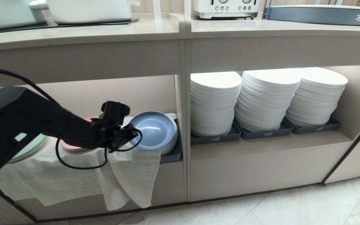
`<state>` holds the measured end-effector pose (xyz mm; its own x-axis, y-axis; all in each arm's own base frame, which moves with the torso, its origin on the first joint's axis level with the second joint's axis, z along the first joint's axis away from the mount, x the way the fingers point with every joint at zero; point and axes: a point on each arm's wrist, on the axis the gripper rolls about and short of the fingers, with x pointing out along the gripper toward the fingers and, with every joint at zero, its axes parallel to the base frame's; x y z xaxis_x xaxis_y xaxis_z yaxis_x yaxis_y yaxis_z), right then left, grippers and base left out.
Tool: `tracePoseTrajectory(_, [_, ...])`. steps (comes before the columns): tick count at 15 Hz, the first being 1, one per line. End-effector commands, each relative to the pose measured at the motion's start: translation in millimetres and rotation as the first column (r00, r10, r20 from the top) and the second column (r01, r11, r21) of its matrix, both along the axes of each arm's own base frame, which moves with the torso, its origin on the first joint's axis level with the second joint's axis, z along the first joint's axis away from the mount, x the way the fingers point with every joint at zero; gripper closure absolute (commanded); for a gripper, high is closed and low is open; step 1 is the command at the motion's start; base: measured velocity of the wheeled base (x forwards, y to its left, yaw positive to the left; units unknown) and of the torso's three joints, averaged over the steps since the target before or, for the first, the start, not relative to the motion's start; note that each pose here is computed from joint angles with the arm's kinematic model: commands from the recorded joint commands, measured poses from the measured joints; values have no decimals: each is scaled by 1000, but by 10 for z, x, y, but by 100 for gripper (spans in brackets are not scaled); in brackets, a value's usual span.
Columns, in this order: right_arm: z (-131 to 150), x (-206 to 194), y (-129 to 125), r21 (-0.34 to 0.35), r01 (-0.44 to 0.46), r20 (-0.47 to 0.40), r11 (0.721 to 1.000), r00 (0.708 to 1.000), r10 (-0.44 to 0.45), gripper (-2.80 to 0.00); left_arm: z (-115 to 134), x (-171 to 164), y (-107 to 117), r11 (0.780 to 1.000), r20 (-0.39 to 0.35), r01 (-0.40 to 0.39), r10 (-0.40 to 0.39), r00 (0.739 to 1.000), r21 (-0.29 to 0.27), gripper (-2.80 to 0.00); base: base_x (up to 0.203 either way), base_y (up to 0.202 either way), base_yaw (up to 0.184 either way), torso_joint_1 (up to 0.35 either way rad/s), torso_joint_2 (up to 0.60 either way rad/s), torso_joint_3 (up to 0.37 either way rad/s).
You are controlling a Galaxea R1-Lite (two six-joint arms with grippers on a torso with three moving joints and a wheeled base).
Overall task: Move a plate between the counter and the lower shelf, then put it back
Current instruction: Pick up the plate in the cupboard, then put the plate
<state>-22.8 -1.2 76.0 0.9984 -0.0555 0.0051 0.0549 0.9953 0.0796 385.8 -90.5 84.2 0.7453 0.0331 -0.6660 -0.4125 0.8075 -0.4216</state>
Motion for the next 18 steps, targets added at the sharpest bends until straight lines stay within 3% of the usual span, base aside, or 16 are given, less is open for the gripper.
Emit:
tracePoseTrajectory(1, [-1, 0, 0, 0, 0, 0, 1000, 1000, 0, 0, 60, -110, 32, 1000, 0, -19, 19, 1000, -19, 0, 0, 0, 0, 0, 0, 0])
tracePoseTrajectory(11, [-1, 0, 0, 0, 0, 0, 1000, 1000, 0, 0, 113, -729, 169, 996, -70, -70, 66, 995, -63, 0, 0, 0, 0, 0, 0, 0])
tracePoseTrajectory(18, [0, 0, 0, 0, 0, 0, 1000, 1000, 0, 0, 251, -1253, 291, 992, -69, -92, 86, 994, -90, 0, 0, 0, 0, 0, 0, 0])
